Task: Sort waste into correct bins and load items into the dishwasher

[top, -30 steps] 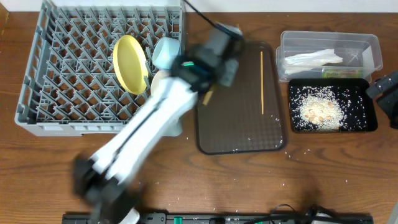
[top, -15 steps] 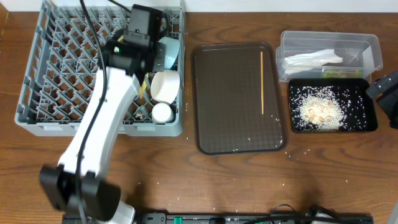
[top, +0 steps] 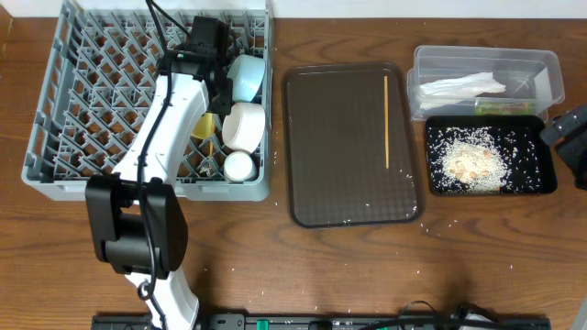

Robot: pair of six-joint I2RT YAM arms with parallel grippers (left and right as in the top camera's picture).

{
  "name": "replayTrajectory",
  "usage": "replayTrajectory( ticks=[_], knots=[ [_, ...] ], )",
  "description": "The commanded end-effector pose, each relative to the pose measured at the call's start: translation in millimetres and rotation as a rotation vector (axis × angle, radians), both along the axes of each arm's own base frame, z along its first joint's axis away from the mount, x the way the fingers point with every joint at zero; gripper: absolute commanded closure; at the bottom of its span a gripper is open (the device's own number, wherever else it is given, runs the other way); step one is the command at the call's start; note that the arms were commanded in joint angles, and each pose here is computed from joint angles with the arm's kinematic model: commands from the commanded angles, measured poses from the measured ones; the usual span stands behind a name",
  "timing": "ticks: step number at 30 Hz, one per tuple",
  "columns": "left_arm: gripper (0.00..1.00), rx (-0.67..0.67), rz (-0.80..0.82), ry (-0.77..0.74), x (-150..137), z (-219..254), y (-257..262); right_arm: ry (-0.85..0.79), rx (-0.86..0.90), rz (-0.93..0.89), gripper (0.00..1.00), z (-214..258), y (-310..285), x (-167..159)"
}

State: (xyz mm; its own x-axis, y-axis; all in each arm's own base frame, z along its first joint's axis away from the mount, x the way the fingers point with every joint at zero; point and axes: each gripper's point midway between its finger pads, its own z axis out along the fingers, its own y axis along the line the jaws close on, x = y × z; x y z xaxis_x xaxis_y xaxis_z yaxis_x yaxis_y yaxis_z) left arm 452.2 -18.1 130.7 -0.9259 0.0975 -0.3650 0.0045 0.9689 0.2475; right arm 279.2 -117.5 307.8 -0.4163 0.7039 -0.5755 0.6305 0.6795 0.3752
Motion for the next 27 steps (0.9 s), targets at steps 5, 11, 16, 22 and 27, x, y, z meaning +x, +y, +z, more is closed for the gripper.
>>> replayTrajectory(
  ticks=[5,11,16,22,27],
  knots=[
    [0.36,-0.273,-0.034,-0.144,-4.6,67.1,-39.1,-0.005,0.007,-0.017,0.01,1.1,-2.4,-1.3],
    [0.37,-0.57,-0.033,-0.167,-20.4,101.4,-87.8,-0.005,0.007,-0.017,0.01,1.1,-2.5,-1.3],
    [0.37,-0.642,-0.087,-0.137,-30.8,104.2,-131.8,-0.005,0.007,-0.017,0.01,1.1,-2.5,-1.2],
    [0.37,-0.573,-0.182,-0.167,-35.5,101.4,-176.9,-0.005,0.007,-0.017,0.01,1.1,-2.5,-1.2],
    [0.37,-0.51,-0.226,-0.182,-31.9,85.3,-206.0,-0.005,0.007,-0.017,0.01,1.1,-2.4,-1.3]
  ],
)
